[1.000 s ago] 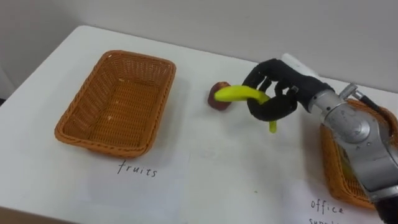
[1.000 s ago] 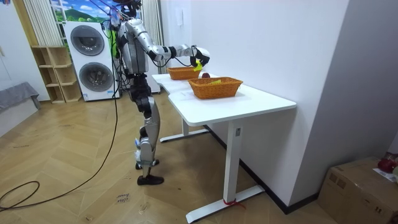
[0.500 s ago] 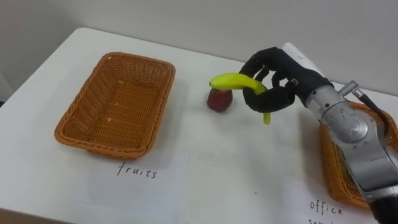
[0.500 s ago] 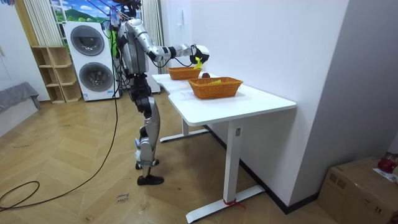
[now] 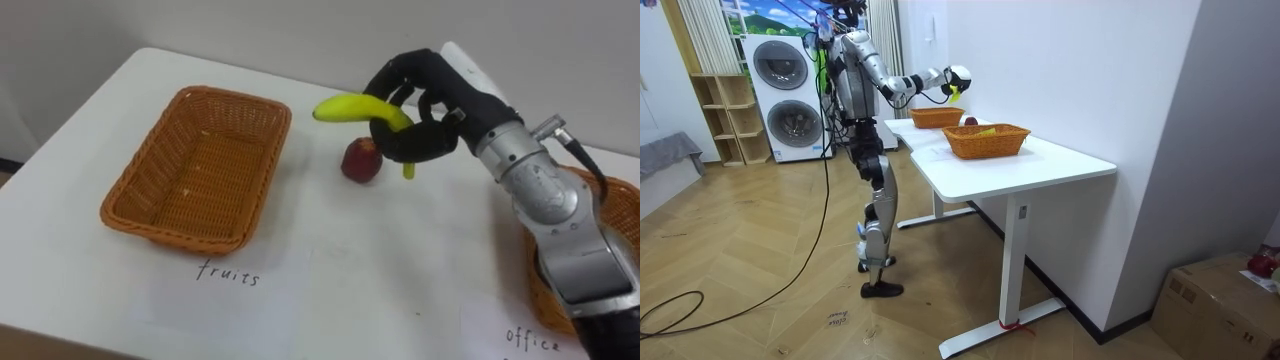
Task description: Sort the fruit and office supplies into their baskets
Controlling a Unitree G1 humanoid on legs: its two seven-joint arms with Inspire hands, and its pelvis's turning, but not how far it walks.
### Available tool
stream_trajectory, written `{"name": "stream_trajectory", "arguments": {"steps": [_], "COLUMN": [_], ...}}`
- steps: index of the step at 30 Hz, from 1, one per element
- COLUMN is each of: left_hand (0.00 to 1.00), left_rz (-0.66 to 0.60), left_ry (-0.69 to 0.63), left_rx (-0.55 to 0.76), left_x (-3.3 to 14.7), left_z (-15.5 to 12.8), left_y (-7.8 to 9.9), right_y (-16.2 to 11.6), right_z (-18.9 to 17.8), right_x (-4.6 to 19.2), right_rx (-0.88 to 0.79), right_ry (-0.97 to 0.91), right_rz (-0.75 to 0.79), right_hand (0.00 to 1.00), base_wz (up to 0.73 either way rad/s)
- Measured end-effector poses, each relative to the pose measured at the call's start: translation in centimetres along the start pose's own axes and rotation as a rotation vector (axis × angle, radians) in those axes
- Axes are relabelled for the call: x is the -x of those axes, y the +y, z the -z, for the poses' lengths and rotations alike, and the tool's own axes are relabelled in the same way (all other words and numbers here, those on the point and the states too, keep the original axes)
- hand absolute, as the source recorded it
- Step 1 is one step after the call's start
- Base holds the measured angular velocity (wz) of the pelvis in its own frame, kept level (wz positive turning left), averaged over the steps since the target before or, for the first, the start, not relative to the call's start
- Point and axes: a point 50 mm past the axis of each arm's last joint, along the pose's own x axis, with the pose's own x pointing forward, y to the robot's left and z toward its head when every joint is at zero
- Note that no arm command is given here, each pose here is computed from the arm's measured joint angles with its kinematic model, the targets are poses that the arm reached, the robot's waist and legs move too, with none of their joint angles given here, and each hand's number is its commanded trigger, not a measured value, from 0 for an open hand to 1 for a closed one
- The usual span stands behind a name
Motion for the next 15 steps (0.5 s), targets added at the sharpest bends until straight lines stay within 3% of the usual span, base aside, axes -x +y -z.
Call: {"name": "stream_trajectory", "arguments": {"steps": [15], "left_hand": [0.0], "left_rz": [-0.031], "left_ry": [-0.047], "left_rx": [0.006], "left_x": [-0.1], "left_z": [-1.4], "left_y": [0.5], "right_y": [0.9], "right_z": [-0.7], "right_x": [-0.5], "right_rx": [0.019], "right_ry": [-0.023], "right_rz": [-0.027], "right_hand": [1.0], "base_wz": [0.03]}}
